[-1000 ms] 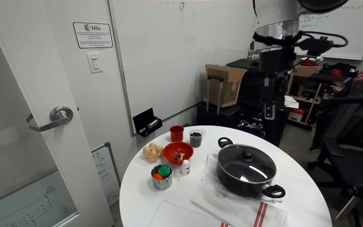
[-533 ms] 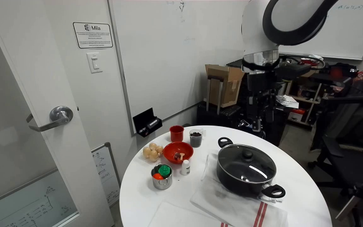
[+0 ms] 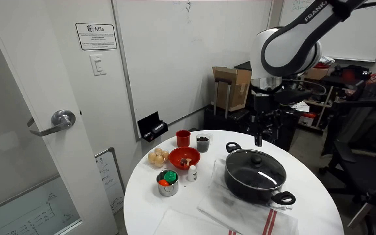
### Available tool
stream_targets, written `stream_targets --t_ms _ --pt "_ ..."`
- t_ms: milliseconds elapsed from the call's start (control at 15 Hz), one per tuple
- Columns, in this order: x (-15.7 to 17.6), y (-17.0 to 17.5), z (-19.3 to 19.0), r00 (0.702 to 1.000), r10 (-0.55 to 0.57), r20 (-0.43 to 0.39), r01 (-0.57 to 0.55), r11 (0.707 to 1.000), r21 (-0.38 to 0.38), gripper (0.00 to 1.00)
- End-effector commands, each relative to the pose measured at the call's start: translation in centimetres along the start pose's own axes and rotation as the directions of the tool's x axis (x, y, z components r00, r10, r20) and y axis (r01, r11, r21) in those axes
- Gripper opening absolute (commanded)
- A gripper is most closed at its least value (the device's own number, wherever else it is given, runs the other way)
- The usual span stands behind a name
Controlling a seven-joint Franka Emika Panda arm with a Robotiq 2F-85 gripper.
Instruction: Remove the glass lid from the pot.
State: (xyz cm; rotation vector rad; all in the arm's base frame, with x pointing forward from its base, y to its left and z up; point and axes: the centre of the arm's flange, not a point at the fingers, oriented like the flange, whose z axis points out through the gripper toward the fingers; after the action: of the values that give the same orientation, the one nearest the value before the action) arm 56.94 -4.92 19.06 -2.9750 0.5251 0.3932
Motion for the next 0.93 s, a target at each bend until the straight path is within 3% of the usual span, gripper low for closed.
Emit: stream_targets --t_ms 0,333,867 --pt "2.6 1.8 2.3 0.998 0.071 0.002 -0.071 0.997 0.03 1.0" --pt "5.2 4.3 4.5 0.983 0.185 -0.012 -0.185 0.982 0.043 1.0" --pt "9.3 4.9 7.5 0.961 0.275 -0.001 -0.275 0.961 0.036 1.0"
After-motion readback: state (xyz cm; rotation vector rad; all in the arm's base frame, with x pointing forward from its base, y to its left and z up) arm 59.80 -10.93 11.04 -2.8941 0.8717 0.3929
